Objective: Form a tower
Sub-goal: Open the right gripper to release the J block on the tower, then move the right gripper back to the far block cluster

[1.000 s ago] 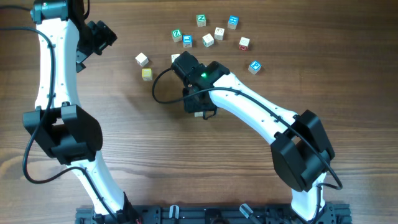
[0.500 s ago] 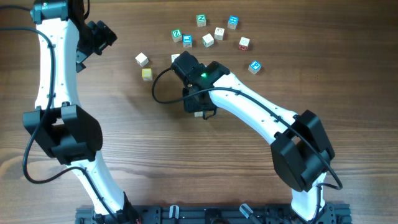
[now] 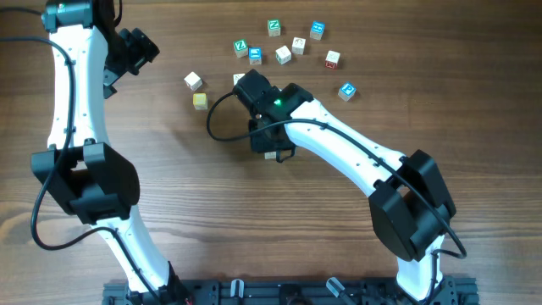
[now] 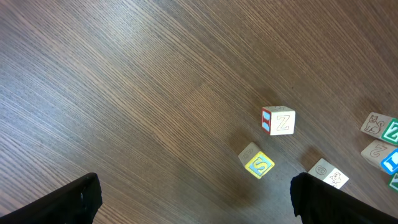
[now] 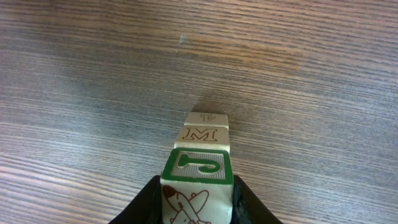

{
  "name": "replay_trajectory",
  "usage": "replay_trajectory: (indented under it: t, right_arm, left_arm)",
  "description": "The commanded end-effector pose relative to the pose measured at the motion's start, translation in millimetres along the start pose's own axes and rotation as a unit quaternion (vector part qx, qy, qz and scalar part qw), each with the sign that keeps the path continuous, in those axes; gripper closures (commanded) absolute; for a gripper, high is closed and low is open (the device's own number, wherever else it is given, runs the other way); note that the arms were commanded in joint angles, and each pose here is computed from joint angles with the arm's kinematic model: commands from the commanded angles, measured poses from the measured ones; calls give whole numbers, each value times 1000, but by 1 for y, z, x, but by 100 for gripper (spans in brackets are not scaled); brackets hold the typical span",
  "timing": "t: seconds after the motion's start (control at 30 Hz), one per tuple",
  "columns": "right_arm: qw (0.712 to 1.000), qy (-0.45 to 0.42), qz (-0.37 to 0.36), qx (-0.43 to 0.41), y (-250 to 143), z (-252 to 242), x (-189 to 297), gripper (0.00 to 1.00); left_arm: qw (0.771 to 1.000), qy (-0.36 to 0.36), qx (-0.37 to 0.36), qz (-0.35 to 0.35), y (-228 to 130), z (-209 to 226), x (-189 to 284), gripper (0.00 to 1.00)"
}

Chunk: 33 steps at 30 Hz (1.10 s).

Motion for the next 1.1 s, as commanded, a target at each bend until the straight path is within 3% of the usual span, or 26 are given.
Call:
replay_trajectory:
  t: [0.0, 0.2, 0.33, 0.5, 0.6, 0.67, 0.8, 0.97, 1.07]
  right_arm:
    - [1000, 2, -10, 2, 6, 3, 0, 71]
    - [1000, 3, -12, 2, 7, 3, 1, 70]
    - [1000, 3, -12, 2, 7, 3, 1, 54]
    - [1000, 6, -18, 6, 11, 4, 3, 23]
    - [998, 30, -53, 10, 42, 5, 41, 21]
    - [994, 40, -103, 17, 77, -7, 85, 13]
    - [988, 20, -150, -19, 115, -66, 107, 12]
    - [982, -30, -184, 23, 158, -137, 76, 14]
    - [981, -49, -187, -19, 172, -167, 48, 16]
  left_arm:
    - [1000, -3, -2, -5, 2, -1, 4, 0]
    - [1000, -3, -2, -5, 2, -1, 4, 0]
    - [1000, -3, -2, -5, 2, -1, 4, 0]
    - [1000, -3, -2, -5, 2, -1, 4, 0]
    - [1000, -3, -2, -5, 2, -1, 4, 0]
    - [1000, -3, -2, -5, 2, -1, 4, 0]
    - [1000, -3, -2, -5, 2, -1, 4, 0]
    - [1000, -3, -2, -5, 2, -1, 4, 0]
    - [1000, -3, -2, -5, 2, -1, 4, 0]
Point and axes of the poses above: each gripper's point midway between its finger pads, its own x axis back along the fingers, its own z axis along the line the jaws close on, y = z × x, the point moved 2 cm from there along x, back along the fingers, and after that the axes turned 6 degrees about x, right-handed, at the moved point
